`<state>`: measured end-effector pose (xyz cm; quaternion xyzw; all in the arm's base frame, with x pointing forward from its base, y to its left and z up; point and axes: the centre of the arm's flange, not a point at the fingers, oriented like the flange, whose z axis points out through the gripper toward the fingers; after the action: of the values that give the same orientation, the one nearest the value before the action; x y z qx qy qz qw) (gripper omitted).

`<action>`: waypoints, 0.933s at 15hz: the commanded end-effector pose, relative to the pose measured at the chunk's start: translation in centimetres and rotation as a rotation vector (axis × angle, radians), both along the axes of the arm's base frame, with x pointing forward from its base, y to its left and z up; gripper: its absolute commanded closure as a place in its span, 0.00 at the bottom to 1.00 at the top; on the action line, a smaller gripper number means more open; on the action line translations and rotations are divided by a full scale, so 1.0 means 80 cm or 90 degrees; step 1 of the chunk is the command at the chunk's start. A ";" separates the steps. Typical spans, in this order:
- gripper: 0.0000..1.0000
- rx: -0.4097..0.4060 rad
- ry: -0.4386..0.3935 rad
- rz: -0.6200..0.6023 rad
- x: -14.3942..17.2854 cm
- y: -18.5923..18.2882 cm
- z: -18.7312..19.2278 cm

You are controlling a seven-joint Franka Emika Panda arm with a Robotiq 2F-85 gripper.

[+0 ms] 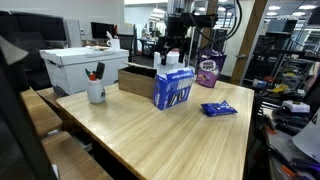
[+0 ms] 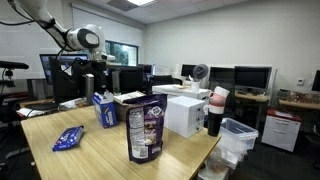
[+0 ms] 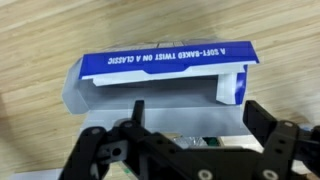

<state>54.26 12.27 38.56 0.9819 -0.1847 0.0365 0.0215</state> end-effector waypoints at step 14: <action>0.00 -0.005 0.049 -0.010 -0.009 -0.005 -0.053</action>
<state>53.97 11.72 34.96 0.9819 -0.1861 0.0047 0.0354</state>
